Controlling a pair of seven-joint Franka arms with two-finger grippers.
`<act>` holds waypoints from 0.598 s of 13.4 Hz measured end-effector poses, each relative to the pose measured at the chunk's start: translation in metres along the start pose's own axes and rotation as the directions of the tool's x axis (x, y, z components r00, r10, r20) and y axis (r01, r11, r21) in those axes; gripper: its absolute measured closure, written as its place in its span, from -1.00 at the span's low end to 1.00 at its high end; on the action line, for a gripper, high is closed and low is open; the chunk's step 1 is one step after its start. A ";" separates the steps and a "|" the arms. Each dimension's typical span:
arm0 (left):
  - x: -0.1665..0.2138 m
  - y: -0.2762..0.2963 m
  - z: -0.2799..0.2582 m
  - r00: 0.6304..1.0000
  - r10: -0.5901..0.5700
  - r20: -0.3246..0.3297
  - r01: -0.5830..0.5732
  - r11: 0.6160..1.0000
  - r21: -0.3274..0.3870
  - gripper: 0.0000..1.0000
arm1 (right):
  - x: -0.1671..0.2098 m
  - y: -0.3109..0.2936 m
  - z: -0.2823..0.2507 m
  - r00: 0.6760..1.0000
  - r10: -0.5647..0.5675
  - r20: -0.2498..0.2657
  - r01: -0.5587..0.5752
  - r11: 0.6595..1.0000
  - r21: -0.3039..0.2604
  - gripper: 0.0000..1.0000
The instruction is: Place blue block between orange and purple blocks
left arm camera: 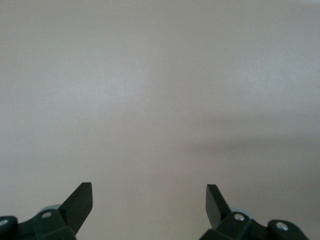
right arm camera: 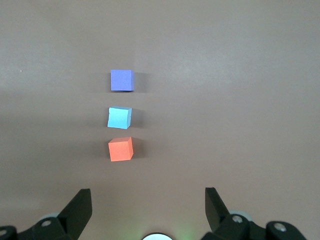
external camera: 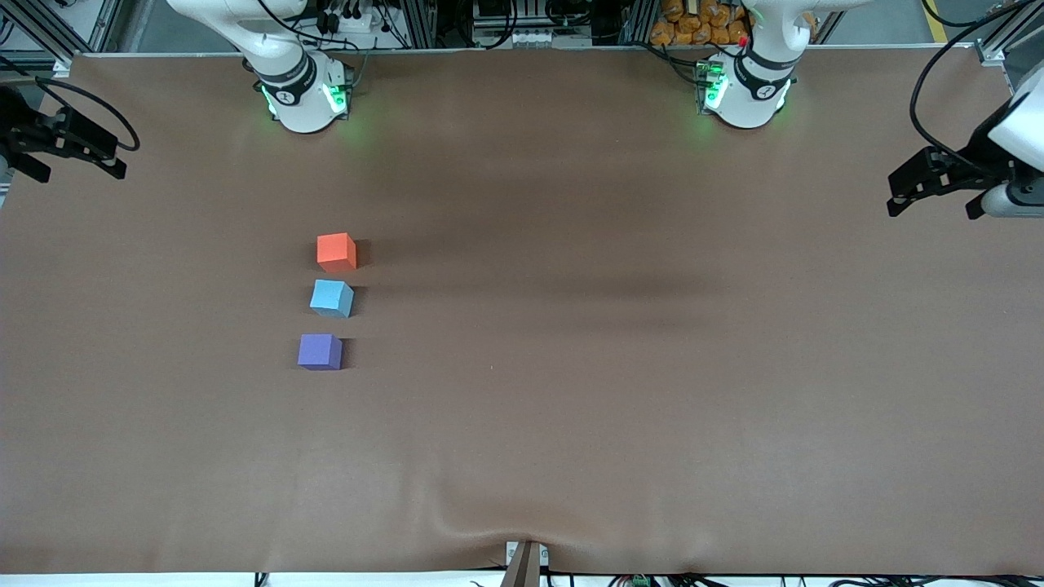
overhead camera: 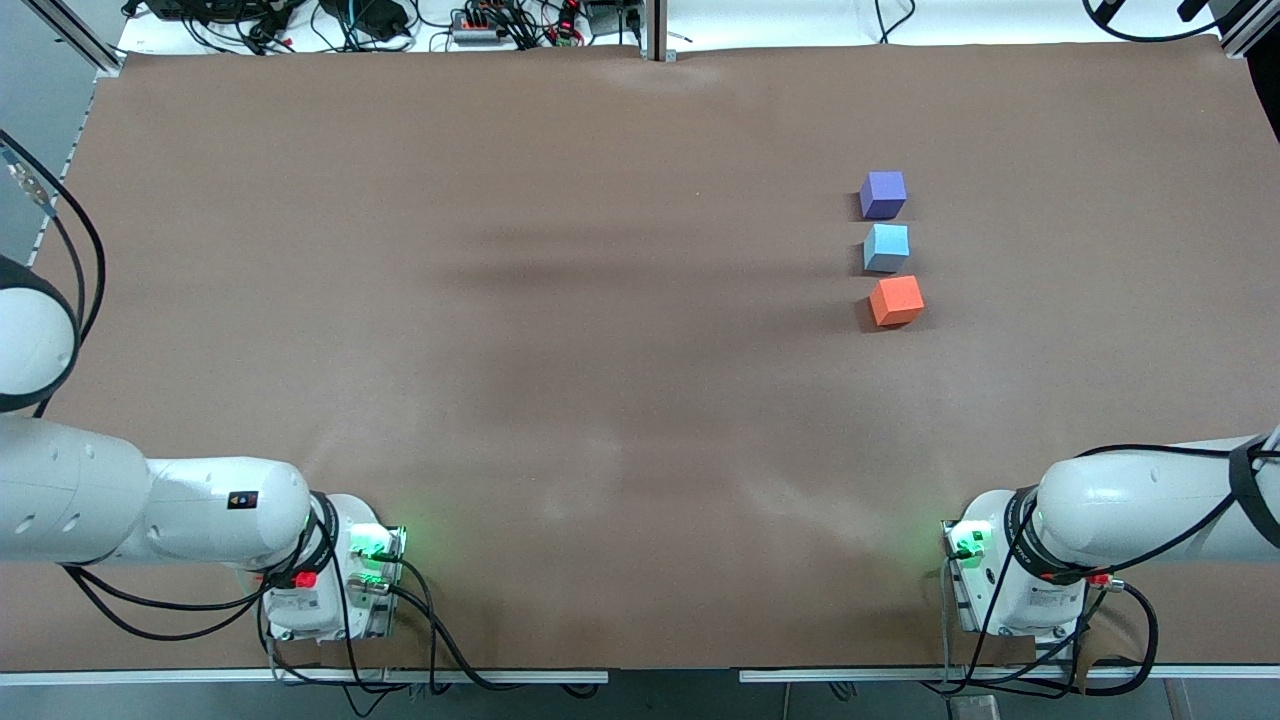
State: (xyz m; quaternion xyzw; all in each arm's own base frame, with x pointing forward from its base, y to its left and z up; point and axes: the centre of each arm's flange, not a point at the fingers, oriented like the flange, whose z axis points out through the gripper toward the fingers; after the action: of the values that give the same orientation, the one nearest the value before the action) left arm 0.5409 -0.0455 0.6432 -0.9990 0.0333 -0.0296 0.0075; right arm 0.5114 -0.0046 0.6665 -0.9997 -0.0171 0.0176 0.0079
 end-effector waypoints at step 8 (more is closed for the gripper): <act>-0.005 0.005 -0.016 0.999 -0.045 0.018 0.045 0.998 -0.038 -1.00 | -0.002 0.004 -0.005 1.000 0.008 0.016 -0.008 1.000 0.000 -1.00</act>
State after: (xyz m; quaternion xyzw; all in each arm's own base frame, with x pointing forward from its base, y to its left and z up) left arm 0.5345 -0.0501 0.6583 -0.9997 0.0112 -0.0207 -0.0119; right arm 0.5093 -0.0091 0.6712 -0.9996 -0.0131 0.0254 0.0079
